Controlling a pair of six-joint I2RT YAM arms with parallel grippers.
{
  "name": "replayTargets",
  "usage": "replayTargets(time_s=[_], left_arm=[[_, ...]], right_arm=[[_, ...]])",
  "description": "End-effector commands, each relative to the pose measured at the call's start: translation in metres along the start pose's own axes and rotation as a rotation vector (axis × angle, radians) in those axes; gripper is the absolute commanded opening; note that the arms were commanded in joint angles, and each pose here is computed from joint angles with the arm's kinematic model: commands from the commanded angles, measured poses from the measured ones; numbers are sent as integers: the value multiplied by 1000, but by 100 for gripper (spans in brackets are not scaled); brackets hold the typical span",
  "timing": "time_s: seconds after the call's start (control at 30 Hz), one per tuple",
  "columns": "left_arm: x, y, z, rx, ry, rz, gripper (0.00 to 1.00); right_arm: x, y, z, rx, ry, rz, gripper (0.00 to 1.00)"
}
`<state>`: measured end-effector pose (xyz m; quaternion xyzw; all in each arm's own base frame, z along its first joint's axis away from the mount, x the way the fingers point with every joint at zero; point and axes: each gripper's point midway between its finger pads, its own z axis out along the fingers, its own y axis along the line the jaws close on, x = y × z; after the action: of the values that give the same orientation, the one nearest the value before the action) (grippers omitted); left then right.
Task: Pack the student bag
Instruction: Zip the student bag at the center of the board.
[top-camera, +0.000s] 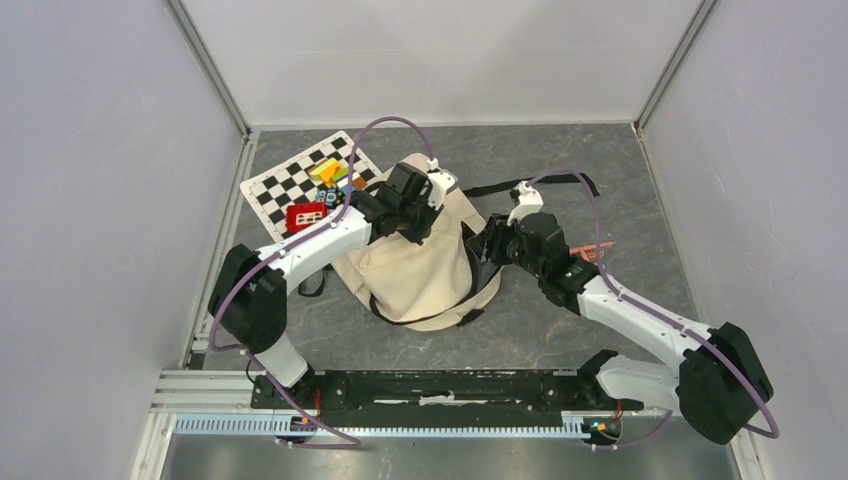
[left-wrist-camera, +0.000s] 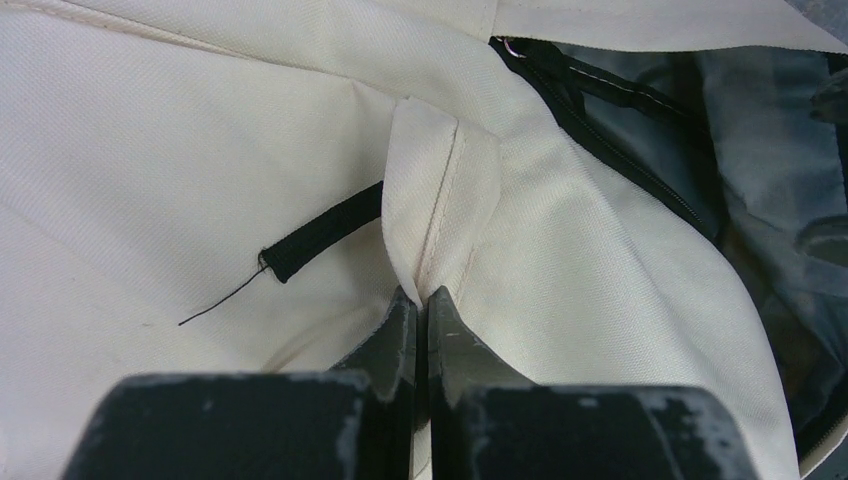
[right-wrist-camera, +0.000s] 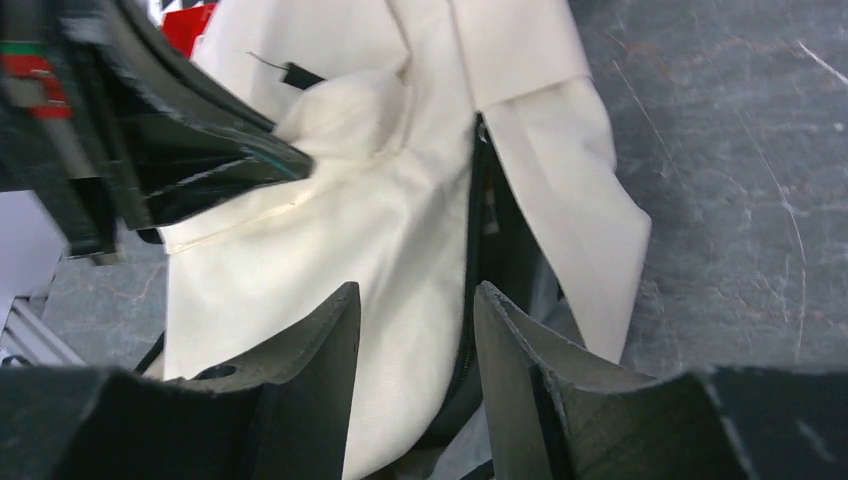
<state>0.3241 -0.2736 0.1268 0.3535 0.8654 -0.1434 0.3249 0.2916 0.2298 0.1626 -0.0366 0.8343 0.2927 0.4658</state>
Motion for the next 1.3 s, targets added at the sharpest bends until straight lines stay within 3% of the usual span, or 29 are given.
replayTargets(time_s=[0.0, 0.27, 0.57, 0.87, 1.27], left_arm=[[5, -3, -15, -1, 23, 11, 2], [4, -1, -17, -11, 24, 9, 2], [4, -1, -18, -11, 27, 9, 2], [4, -2, -18, -6, 27, 12, 2], [2, -4, -20, 7, 23, 14, 2]], right_arm=[[-14, -7, 7, 42, -117, 95, 49], [4, -14, 18, 64, -129, 148, 42], [43, -51, 29, 217, -68, 47, 38], [47, -44, 49, 149, -20, -140, 45], [30, -33, 65, 30, -92, -288, 54]])
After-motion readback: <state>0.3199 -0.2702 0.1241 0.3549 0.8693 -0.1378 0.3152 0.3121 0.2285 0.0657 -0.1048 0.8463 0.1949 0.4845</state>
